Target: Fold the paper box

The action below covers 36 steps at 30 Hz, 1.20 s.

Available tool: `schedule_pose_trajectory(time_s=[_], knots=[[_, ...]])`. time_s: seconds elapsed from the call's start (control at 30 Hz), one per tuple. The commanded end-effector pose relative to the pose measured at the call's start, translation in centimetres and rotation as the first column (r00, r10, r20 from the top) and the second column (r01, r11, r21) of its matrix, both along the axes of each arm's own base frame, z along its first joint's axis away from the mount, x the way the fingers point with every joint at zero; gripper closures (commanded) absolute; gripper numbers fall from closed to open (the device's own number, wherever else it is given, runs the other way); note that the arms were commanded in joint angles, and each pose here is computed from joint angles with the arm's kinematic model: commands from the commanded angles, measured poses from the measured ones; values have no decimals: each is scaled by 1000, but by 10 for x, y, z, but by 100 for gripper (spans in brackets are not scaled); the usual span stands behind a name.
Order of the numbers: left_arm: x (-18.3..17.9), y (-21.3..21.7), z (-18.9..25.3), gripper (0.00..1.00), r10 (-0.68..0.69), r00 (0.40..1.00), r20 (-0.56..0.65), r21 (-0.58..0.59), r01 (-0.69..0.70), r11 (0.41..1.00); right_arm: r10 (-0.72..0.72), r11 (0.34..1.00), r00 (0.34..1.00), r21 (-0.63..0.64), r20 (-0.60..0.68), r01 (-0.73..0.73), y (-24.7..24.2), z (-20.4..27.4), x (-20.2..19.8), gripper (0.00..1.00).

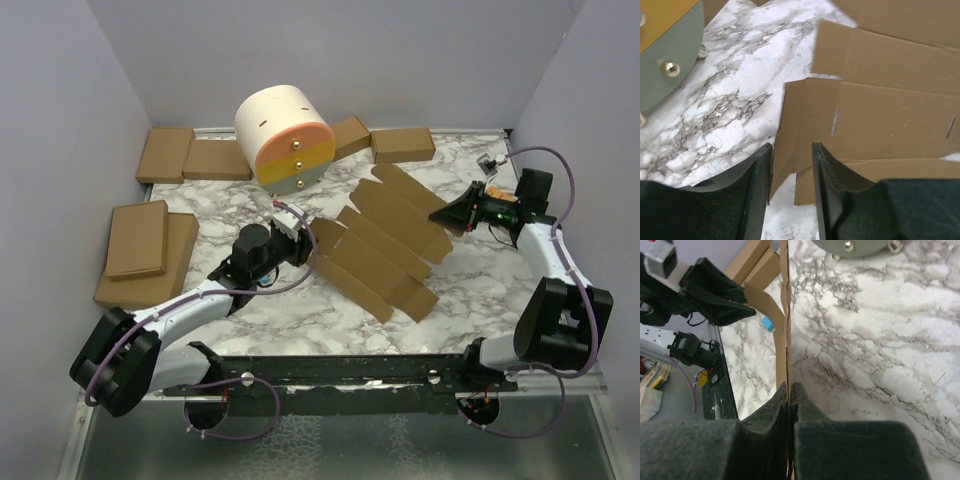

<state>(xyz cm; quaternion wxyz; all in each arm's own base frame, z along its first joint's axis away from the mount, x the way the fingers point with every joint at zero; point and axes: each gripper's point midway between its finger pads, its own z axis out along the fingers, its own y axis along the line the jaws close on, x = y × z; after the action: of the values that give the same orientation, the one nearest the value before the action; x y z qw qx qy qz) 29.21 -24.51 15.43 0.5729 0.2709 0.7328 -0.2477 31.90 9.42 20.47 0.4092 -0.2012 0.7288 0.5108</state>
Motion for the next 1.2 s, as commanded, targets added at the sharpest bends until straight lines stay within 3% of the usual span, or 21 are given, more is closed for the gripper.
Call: schedule_pose_trajectory(time_s=[0.0, 0.1, 0.2, 0.5, 0.7, 0.93, 1.17], knots=[[9, 6, 16, 52, 32, 997, -71, -201, -46, 979, 16, 999, 993, 41, 120, -21, -6, 36, -11, 99], [12, 14, 24, 38, 10, 994, -106, -322, -44, 946, -8, 999, 991, 52, 136, 1, -16, 43, -12, 99], [11, 21, 26, 31, -28, 989, -147, -409, -35, 912, -24, 998, 989, 55, 144, 16, -23, 50, -11, 99], [8, 27, 28, 28, -75, 980, -186, -523, -35, 851, -51, 998, 984, 47, 173, 44, -31, 93, 9, 99], [12, 14, 19, 27, -137, 950, -280, -591, -59, 804, -57, 997, 981, 70, 184, 44, -31, 130, 13, 99], [11, -5, 24, 28, -206, 949, -240, -675, -11, 738, -60, 996, 975, 79, 216, 44, -29, 155, 8, 99], [13, -22, 37, 27, -242, 966, -96, -703, 106, 703, -39, 996, 975, 84, 219, 21, -25, 171, 0, 99]])
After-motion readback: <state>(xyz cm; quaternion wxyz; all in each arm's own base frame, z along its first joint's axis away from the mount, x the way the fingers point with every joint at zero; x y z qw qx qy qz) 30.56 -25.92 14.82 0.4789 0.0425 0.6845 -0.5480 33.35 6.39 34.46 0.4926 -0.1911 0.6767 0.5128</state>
